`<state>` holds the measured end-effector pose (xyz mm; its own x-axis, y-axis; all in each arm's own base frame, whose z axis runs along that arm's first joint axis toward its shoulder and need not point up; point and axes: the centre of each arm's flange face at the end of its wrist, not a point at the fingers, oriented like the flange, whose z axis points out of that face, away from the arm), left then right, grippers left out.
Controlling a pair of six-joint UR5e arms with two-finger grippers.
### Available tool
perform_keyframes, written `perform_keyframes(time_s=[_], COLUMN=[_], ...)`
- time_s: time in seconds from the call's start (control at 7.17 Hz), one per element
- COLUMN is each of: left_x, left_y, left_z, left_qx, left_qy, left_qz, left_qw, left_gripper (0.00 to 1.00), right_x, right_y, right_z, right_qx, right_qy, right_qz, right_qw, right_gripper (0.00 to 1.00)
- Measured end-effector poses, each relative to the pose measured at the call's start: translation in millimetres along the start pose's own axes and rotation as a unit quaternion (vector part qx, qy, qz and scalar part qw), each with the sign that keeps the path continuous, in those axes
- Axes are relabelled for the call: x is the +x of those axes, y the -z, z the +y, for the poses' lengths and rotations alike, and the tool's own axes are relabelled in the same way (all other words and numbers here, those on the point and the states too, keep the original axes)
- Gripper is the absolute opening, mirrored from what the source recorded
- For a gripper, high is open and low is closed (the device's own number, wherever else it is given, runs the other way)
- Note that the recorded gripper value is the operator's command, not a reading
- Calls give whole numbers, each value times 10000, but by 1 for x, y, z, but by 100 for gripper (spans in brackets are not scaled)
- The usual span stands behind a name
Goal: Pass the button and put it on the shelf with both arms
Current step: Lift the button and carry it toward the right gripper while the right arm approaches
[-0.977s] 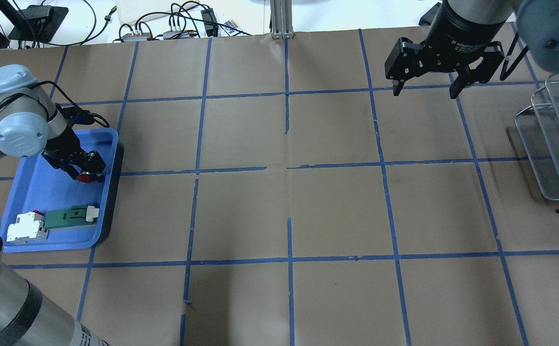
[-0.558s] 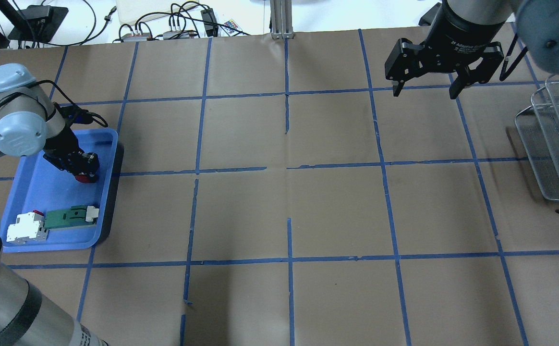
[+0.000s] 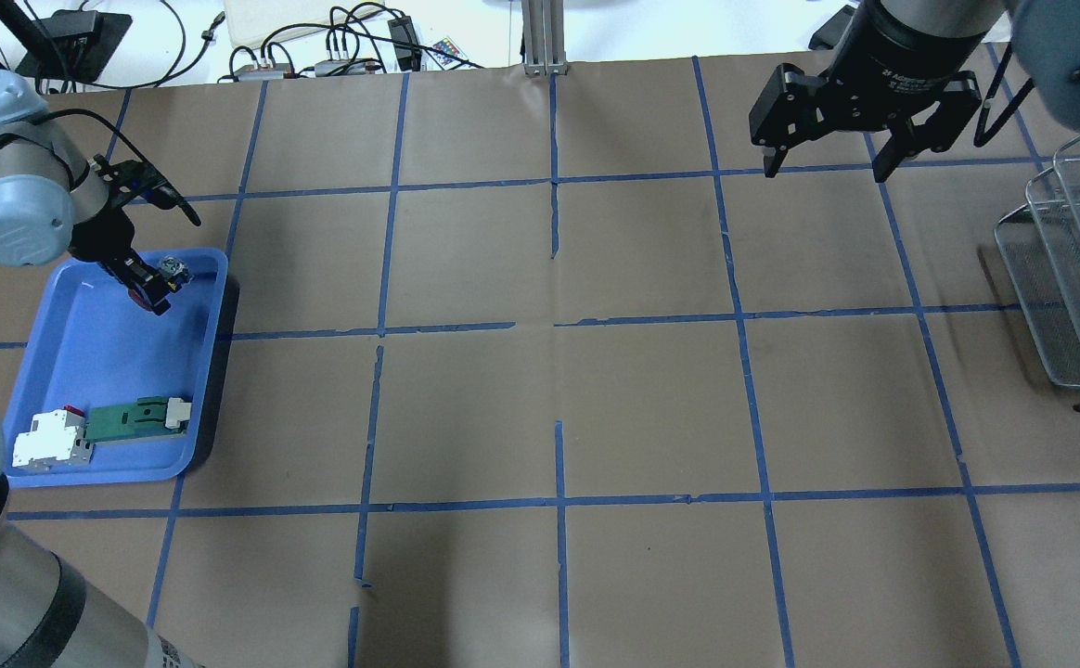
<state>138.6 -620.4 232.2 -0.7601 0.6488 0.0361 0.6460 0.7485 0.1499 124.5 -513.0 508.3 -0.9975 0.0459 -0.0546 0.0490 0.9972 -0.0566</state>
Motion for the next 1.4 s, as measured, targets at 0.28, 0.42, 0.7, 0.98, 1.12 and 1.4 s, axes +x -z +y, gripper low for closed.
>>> perform_keyframes(time_s=[0.28,0.42,0.7,0.98,1.12,1.4], left_x=[40,74,150,233,268,317], left_y=[56,82,109,119,121,122], left_z=[-46,-72,-124,-173,-191,-214], left_qx=[130,212,514,960,1334,1952], left_qy=[-1331,-2009,-3119,-3959,-4205,-4284], left_qz=[-280,-319,-226,-45,151,671], left_qw=[9906,9789,9485,9132,8973,8797], left_gripper=[0,0,0,0,0,0], right_x=[17,34,70,92,97,94], right_y=[4,5,5,-2,3,15], right_z=[-7,-11,-15,-4,4,17], right_qx=[71,121,177,35,114,434], right_qy=[861,1358,2493,3691,4316,5488], right_qz=[-456,-612,-789,-1370,-1497,-1549], right_qw=[9952,9888,9650,9192,8895,8203], right_gripper=[100,100,100,100,100,100])
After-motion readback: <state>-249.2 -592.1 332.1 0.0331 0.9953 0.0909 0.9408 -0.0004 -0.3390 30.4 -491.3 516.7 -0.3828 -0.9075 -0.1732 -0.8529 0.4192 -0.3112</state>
